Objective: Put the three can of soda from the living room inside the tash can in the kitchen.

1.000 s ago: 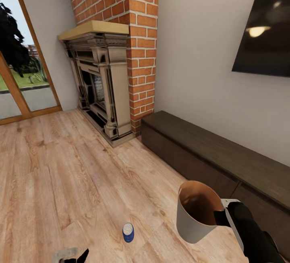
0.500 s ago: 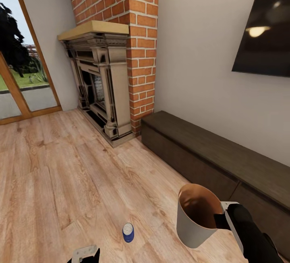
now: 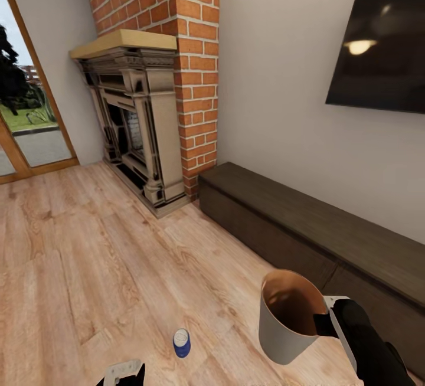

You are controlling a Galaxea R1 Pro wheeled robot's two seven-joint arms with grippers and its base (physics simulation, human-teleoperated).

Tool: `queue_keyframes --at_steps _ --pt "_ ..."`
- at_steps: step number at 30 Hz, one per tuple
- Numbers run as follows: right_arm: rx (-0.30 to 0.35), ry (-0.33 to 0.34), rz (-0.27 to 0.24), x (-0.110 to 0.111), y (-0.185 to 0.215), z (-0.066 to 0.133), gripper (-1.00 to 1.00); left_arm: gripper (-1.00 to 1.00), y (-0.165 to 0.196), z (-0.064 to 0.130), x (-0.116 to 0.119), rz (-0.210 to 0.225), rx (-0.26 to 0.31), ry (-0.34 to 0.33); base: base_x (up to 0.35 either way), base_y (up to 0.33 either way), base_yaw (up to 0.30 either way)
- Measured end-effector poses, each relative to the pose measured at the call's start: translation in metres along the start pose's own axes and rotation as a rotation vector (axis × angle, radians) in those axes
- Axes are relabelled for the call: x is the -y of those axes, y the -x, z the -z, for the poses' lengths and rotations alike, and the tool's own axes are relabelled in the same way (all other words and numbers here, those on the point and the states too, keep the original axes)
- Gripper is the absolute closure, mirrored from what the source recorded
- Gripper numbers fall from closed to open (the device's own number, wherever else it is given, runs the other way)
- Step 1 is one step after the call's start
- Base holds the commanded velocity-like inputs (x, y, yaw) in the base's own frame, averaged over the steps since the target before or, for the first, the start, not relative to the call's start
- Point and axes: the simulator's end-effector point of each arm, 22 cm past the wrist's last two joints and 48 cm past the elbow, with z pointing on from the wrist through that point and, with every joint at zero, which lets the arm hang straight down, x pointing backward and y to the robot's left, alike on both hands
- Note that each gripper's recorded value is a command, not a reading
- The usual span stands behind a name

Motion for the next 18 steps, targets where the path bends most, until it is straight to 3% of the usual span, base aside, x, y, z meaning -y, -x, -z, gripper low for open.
queue_keyframes --at_steps 6,18 --pt "0.0 -0.006 0.004 0.0013 0.0 0.0 1.0 -1.0 0.0002 0.0 -0.0005 -0.001 0.0 0.0 0.0 0.0 -0.165" --pt "0.0 0.002 0.0 -0.0003 0.0 0.0 1.0 -1.0 0.0009 -0.0001 -0.0006 -0.001 0.002 0.0 0.0 0.0 -0.019"
